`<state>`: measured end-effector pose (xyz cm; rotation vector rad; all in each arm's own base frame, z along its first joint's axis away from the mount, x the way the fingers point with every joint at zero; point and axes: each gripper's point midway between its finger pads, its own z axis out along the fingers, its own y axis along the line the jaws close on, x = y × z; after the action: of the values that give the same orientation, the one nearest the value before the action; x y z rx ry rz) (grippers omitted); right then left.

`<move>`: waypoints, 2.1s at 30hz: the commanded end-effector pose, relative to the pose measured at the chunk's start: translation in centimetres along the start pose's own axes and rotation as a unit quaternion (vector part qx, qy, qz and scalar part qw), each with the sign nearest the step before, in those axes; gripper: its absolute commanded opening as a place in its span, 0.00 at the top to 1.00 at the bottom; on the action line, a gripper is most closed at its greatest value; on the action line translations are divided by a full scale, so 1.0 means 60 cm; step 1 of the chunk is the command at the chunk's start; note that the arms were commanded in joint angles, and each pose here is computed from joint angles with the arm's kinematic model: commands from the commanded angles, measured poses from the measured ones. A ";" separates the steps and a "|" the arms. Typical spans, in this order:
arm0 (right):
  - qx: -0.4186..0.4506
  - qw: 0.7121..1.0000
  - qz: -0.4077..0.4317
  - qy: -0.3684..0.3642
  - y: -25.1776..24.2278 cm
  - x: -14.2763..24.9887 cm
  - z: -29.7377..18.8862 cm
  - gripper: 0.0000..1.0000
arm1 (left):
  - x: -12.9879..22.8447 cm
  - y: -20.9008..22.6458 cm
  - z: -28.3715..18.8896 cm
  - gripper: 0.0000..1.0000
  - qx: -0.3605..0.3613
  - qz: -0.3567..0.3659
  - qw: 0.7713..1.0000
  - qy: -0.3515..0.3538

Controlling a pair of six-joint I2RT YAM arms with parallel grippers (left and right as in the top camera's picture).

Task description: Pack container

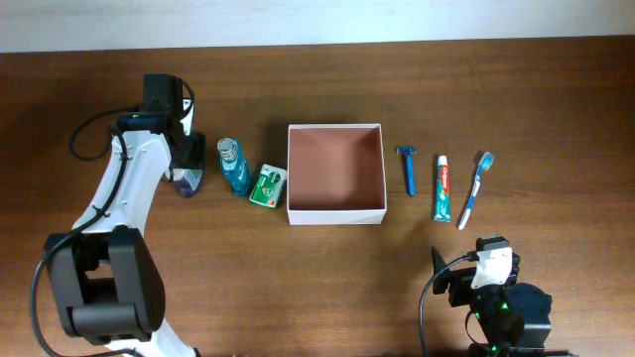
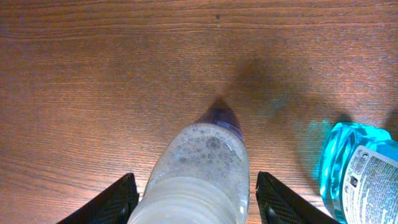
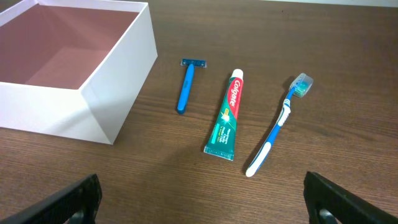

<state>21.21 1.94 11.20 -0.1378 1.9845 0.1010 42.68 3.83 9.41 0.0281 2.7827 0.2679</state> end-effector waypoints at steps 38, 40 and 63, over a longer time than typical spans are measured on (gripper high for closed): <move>-0.001 1.000 0.006 -0.001 0.000 0.002 0.001 0.01 | -0.083 0.037 -0.142 1.00 -0.015 -0.020 0.993 -0.113; -0.001 1.000 0.006 -0.001 0.000 0.002 0.001 0.01 | -0.082 0.037 -0.138 1.00 -0.015 -0.020 0.994 -0.110; -0.001 1.000 0.006 -0.001 0.000 0.002 0.001 0.01 | -0.050 -0.006 0.001 0.96 0.019 -0.006 1.000 -0.022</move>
<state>21.21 1.94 11.20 -0.1374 1.9845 0.1012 45.09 3.24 10.53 0.0325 2.7446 0.2147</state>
